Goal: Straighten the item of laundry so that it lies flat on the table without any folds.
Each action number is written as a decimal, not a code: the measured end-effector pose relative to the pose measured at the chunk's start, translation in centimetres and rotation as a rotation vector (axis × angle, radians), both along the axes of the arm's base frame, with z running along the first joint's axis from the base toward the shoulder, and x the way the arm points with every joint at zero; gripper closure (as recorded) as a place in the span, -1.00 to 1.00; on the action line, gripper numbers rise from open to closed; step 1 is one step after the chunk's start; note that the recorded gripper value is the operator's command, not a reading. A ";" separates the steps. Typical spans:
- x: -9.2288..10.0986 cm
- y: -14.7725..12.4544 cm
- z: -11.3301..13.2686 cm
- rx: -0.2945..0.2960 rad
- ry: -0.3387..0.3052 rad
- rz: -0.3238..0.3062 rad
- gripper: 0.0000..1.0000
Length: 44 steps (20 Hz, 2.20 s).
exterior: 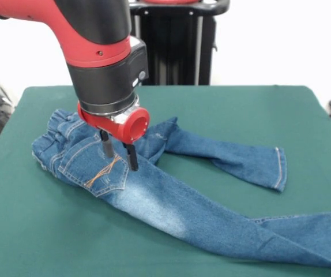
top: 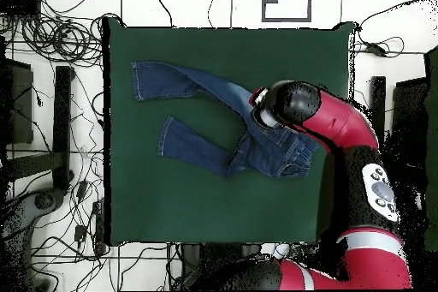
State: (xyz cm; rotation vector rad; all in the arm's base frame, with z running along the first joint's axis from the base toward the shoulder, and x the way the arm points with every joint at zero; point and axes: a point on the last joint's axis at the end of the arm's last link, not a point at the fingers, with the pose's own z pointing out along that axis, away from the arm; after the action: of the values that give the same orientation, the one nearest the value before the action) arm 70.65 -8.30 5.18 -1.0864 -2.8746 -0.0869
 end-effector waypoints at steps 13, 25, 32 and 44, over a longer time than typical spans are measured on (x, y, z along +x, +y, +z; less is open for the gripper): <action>-1.0 0.3 -0.3 0.003 0.009 -0.002 -1.00; -5.4 2.1 2.4 -0.016 -0.020 -0.005 -1.00; -6.7 2.5 2.7 -0.024 -0.033 -0.007 -1.00; -6.4 2.7 1.2 -0.052 -0.123 -0.012 -1.00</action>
State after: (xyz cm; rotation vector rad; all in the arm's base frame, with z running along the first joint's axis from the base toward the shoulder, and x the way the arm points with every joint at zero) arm 64.25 -5.65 6.39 -1.1464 -2.9950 -0.0832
